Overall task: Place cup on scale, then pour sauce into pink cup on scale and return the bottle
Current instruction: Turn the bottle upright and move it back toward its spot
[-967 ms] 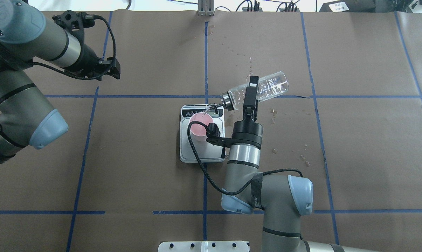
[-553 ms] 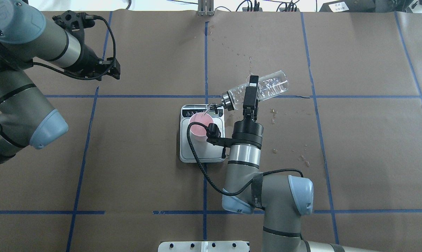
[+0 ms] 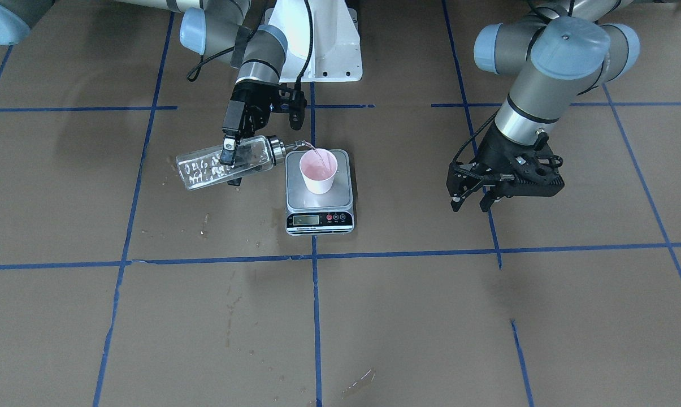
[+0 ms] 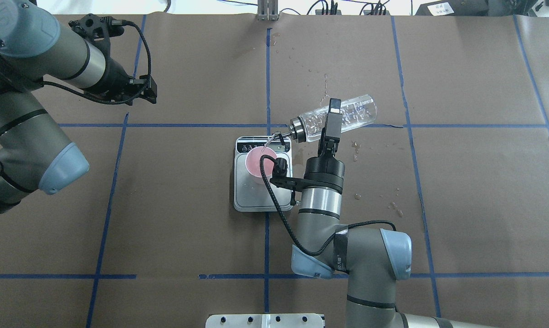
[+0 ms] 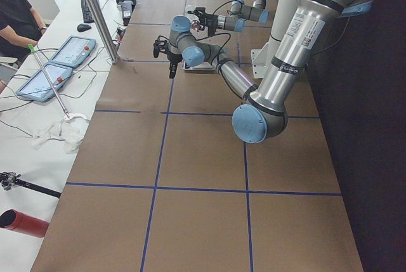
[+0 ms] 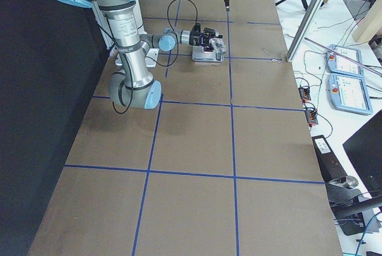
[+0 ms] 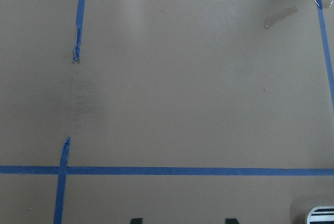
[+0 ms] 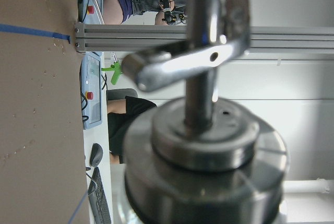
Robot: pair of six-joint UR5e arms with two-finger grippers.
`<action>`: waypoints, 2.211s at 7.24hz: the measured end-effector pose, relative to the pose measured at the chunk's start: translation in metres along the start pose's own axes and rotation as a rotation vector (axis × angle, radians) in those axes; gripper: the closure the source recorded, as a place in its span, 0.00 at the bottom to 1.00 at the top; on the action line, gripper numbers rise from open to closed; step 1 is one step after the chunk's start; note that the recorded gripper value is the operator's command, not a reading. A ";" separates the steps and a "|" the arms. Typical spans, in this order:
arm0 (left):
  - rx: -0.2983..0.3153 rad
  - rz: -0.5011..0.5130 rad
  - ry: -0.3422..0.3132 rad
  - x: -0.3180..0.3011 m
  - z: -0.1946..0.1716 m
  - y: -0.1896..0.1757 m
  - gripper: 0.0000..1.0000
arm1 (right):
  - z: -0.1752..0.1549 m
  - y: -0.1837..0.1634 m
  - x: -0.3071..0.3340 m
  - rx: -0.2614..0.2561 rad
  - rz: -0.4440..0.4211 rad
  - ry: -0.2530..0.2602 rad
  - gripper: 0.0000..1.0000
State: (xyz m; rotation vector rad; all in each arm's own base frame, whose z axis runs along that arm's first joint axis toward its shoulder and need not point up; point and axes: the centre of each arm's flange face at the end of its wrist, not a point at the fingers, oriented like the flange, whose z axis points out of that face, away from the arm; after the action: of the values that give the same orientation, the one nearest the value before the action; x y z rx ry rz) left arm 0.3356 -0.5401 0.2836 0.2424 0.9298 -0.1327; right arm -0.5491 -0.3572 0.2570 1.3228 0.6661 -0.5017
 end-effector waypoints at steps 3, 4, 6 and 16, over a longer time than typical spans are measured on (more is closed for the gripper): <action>0.003 0.000 0.002 0.001 -0.002 0.000 0.39 | -0.007 0.018 -0.004 0.015 0.371 -0.123 1.00; 0.003 0.000 0.003 0.001 -0.002 0.000 0.39 | -0.008 0.020 -0.006 -0.006 0.574 -0.195 1.00; 0.004 0.001 0.001 0.001 -0.001 0.000 0.38 | -0.011 0.019 -0.008 -0.081 0.913 -0.316 1.00; 0.019 0.005 0.008 0.005 -0.006 0.001 0.38 | 0.033 0.181 -0.016 -0.495 1.615 -0.310 1.00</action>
State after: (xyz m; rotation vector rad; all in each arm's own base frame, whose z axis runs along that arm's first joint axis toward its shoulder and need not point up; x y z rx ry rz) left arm 0.3338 -0.5377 0.2758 0.2633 0.9358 -0.1363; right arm -0.4329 -0.3558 0.4002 0.8969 -0.5920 0.7335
